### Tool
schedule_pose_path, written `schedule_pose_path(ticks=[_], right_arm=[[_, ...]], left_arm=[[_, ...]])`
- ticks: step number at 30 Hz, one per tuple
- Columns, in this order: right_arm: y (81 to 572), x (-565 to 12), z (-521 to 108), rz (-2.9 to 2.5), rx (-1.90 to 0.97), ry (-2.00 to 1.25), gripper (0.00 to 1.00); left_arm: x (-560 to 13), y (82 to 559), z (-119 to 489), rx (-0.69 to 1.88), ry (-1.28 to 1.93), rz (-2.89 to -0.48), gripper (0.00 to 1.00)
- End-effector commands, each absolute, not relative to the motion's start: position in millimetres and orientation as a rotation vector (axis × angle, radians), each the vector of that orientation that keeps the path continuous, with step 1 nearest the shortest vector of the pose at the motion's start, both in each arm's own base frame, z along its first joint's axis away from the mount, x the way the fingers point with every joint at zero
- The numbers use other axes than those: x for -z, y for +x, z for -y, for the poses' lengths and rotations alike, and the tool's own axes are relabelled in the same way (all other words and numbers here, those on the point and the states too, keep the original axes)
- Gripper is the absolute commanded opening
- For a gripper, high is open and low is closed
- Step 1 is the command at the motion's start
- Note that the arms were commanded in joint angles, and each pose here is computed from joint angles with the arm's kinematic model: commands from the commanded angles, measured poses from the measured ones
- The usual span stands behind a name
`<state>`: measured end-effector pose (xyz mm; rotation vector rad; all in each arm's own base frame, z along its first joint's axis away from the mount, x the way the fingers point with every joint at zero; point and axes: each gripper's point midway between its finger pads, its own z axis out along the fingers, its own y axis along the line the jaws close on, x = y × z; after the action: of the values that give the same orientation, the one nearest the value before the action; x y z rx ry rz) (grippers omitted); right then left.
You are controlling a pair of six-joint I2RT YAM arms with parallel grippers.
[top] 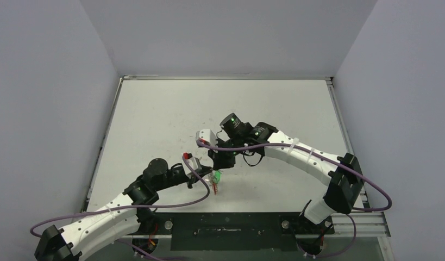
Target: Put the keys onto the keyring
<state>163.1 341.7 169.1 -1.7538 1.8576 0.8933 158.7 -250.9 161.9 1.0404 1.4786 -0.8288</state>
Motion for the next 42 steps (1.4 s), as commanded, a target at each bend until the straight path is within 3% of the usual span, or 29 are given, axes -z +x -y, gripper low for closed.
schedule_pose_path(ticks=[1, 17, 21, 25, 27, 36, 42], right_arm=[[171.5, -168.3, -345.0, -1.850, -0.949, -1.700, 0.00], [168.6, -134.4, -347.1, -1.850, -1.000, -1.685, 0.00], [169.2, -133.9, -346.1, -1.821, -0.991, -1.667, 0.15], [175.3, -143.2, -342.2, -1.780, -0.970, -1.613, 0.59], [181.1, -152.8, -338.6, -1.743, -0.984, -1.554, 0.65], [191.9, -193.0, -331.1, -1.526, -1.052, -1.433, 0.66], [189.0, -209.6, -339.7, -1.352, -1.090, -1.416, 0.57]], left_arm=[[-190.3, 162.3, 251.5, 0.831, 0.974, -1.380, 0.00], [-199.4, 165.5, 252.3, 0.840, 0.925, -1.338, 0.00], [-199.0, 164.9, 251.8, 0.843, 0.921, -1.339, 0.00], [-199.1, 164.1, 250.6, 0.843, 0.916, -1.336, 0.00], [-198.8, 163.5, 250.3, 0.845, 0.917, -1.335, 0.00], [-199.6, 156.1, 252.8, 0.869, 0.952, -1.288, 0.00], [-204.5, 149.0, 255.9, 0.889, 0.988, -1.223, 0.00]])
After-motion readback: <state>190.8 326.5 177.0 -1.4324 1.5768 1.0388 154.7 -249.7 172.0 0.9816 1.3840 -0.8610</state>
